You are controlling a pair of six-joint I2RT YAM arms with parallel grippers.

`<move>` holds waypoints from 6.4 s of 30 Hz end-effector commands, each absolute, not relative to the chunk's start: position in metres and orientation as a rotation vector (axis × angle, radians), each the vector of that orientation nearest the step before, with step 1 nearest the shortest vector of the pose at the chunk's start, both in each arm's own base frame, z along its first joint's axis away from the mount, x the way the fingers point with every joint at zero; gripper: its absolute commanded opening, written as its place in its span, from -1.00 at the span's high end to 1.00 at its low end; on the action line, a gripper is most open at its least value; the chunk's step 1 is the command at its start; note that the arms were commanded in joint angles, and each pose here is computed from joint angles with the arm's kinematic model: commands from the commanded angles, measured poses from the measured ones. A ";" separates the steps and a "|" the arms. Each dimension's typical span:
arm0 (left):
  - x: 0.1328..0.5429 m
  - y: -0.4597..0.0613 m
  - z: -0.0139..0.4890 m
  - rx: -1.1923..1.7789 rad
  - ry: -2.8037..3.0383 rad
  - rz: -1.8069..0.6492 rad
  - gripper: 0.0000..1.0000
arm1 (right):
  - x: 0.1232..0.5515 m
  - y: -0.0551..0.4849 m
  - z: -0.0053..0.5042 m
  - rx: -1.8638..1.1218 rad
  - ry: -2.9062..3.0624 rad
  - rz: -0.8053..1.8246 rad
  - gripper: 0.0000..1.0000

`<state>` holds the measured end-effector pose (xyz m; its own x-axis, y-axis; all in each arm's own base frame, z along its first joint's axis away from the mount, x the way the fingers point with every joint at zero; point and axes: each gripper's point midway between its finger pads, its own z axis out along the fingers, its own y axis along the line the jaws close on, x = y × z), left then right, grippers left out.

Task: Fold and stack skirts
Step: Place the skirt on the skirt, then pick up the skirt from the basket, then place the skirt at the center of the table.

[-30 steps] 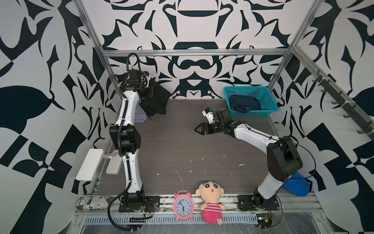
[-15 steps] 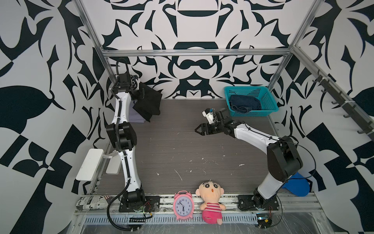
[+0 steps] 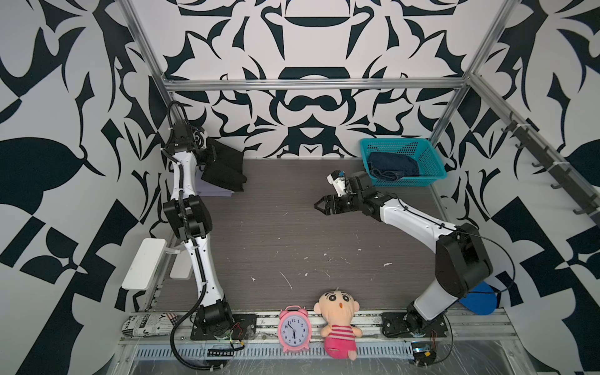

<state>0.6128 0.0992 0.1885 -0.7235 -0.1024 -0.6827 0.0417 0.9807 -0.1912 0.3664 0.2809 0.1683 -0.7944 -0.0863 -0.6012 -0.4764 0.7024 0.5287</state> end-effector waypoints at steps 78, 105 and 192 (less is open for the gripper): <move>0.464 -0.333 0.273 0.482 1.923 -0.306 -1.00 | 0.430 0.198 0.269 -0.142 2.125 0.528 -0.74; 0.453 -0.430 0.176 0.580 2.119 -0.646 -0.99 | 0.521 -0.014 0.198 0.306 2.449 -0.007 -0.96; 0.402 -0.242 0.335 0.238 1.728 -0.283 -0.99 | 0.476 0.316 0.381 -0.479 1.827 1.110 1.00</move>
<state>0.3883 -0.2780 0.3386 -0.1528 0.0616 -0.9863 0.4292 0.9031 -0.0100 0.4567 0.2858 0.3915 -0.5335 0.1355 -0.8349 -0.6594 0.5515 0.5109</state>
